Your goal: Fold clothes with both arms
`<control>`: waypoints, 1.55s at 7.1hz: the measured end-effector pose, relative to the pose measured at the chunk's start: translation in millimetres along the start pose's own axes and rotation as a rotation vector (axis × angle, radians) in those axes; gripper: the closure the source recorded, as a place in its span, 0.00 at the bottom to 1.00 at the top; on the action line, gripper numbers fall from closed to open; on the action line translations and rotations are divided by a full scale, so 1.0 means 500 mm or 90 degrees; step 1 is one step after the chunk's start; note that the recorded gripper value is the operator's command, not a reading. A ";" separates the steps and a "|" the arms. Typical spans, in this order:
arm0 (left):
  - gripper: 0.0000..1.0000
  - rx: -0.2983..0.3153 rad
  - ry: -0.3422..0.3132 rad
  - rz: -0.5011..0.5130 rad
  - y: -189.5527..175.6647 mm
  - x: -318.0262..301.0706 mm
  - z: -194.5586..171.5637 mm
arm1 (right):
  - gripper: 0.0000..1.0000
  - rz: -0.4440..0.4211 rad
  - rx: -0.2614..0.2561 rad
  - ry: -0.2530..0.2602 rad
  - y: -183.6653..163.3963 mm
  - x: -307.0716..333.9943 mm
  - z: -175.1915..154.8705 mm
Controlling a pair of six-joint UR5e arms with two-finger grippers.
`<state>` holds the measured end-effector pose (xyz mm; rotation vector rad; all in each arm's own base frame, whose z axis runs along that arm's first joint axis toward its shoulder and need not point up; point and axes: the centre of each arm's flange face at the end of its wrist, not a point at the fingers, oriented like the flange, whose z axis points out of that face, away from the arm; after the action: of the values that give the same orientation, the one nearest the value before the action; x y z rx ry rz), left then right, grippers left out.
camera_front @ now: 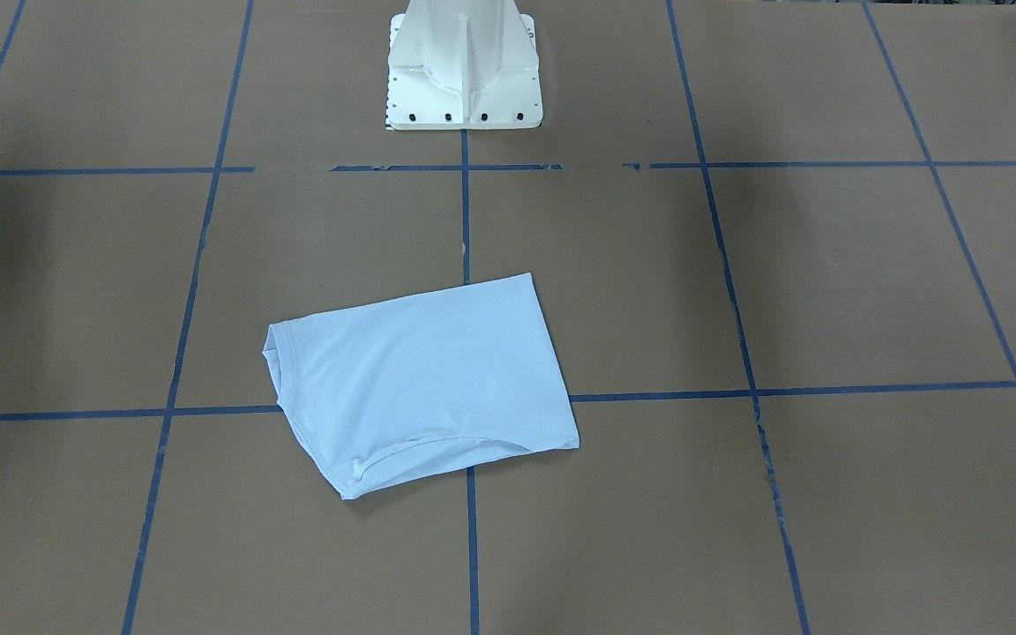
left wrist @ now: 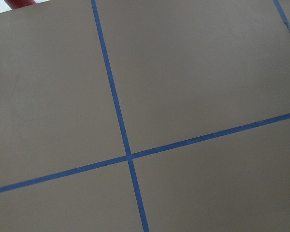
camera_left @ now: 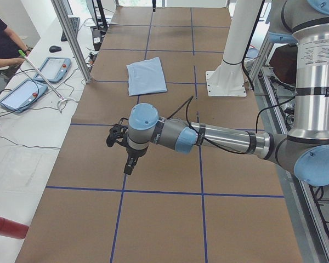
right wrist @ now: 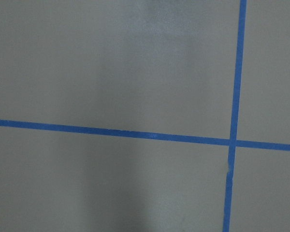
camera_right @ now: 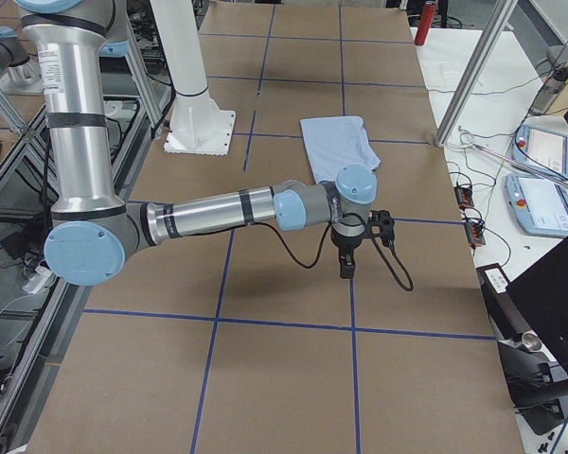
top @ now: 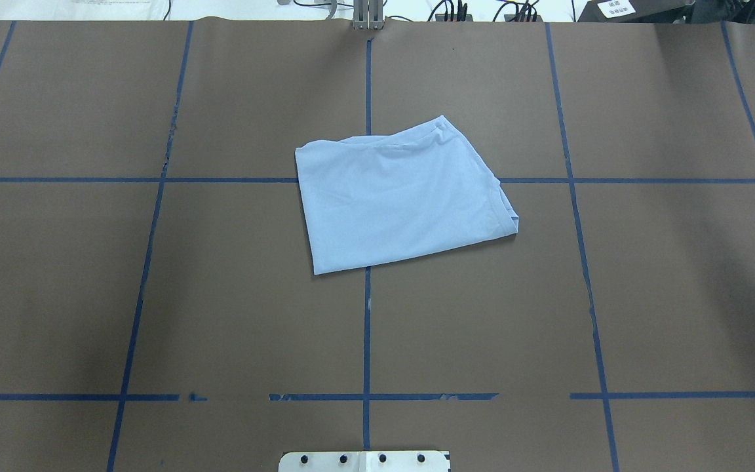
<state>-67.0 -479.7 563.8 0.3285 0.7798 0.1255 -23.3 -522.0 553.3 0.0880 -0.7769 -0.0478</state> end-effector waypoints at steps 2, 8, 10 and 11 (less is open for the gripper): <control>0.00 -0.008 0.002 -0.007 0.004 -0.006 0.007 | 0.00 0.000 0.001 0.000 0.024 -0.004 -0.006; 0.00 -0.050 0.007 -0.047 0.010 0.002 0.002 | 0.00 -0.002 -0.038 0.005 -0.021 -0.071 0.014; 0.00 -0.055 0.008 -0.052 0.016 -0.004 0.009 | 0.00 0.005 -0.045 -0.008 -0.015 -0.068 0.016; 0.00 -0.058 0.008 -0.053 0.018 -0.007 0.013 | 0.00 0.010 -0.050 -0.015 -0.008 -0.061 0.020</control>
<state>-64.8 -473.8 573.4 0.2088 0.7961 0.0843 -52.0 -524.4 538.8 0.0073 -0.7991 -0.0640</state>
